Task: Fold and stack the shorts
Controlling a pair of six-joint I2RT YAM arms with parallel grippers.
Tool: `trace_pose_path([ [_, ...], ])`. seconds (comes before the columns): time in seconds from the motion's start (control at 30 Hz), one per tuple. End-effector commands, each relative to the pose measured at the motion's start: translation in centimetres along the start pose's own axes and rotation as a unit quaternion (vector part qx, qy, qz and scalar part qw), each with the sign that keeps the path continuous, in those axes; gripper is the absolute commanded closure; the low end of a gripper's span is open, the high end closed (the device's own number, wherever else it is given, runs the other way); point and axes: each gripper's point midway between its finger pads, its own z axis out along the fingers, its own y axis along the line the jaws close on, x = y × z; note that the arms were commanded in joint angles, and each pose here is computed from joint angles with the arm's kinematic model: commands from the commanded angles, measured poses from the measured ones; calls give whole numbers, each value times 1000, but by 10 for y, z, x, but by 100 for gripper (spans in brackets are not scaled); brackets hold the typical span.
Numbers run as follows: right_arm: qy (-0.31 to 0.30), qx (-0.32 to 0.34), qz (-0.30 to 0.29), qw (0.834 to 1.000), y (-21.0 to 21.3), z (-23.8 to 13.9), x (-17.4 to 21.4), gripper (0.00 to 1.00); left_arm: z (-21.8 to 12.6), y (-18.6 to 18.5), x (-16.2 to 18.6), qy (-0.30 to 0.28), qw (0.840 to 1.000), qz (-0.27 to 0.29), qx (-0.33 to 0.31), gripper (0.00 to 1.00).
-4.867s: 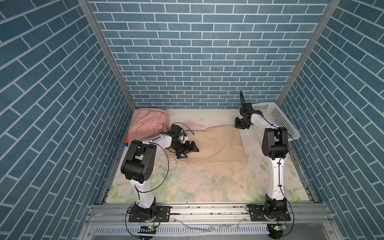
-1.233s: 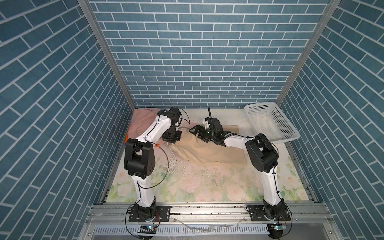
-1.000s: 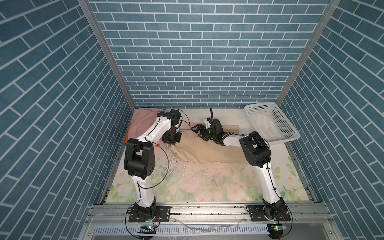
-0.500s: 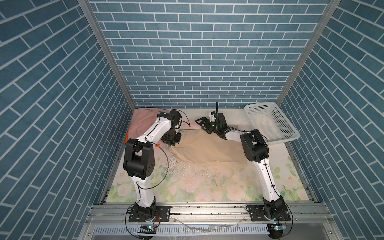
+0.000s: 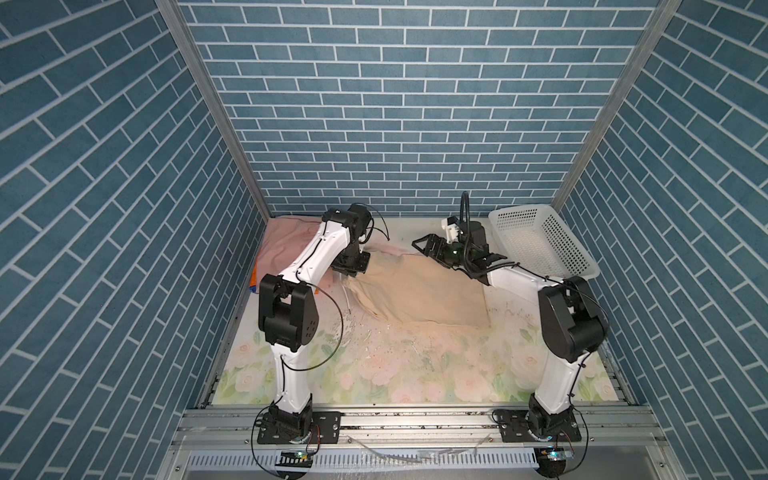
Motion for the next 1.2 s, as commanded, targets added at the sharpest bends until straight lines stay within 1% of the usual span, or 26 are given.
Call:
trace_pose_path([
  [0.0, 36, 72, -5, 997, -45, -23, 33, 1, -6, -6, 4, 18, 1000, 15, -22, 100],
  [0.07, 36, 81, 14, 996, -62, -45, 36, 1, -10, -14, 0, 16, 999, 22, -23, 100],
  [0.1, 37, 99, 12, 994, -71, -56, 38, 1, -10, -18, -1, 17, 999, 27, -24, 100],
  [0.17, 47, 163, -3, 985, -96, -80, 42, 1, -13, -27, -4, 18, 999, 37, -26, 100],
  [0.27, 67, 230, -14, 971, -122, -105, 50, 1, -15, -38, -7, 21, 998, 49, -34, 100],
  [0.4, 89, 293, -12, 952, -148, -123, 63, 1, -16, -52, -11, 26, 997, 60, -42, 100],
  [0.53, 101, 331, -7, 938, -166, -130, 72, 2, -19, -66, -16, 22, 996, 67, -45, 100],
  [0.63, 111, 350, -1, 930, -179, -131, 79, 2, -17, -83, -20, 14, 998, 62, -21, 100],
  [0.7, 117, 354, 2, 928, -185, -129, 84, 3, -15, -95, -23, 11, 998, 59, -4, 100],
  [0.77, 121, 350, 9, 929, -189, -126, 89, 3, -13, -108, -27, 3, 998, 56, 14, 100],
  [0.93, 128, 334, 28, 933, -194, -115, 100, 5, -7, -148, -40, -24, 995, 40, 91, 100],
  [1.17, 139, 328, 40, 933, -202, -111, 114, 6, -8, -179, -54, -45, 986, 21, 157, 100],
])
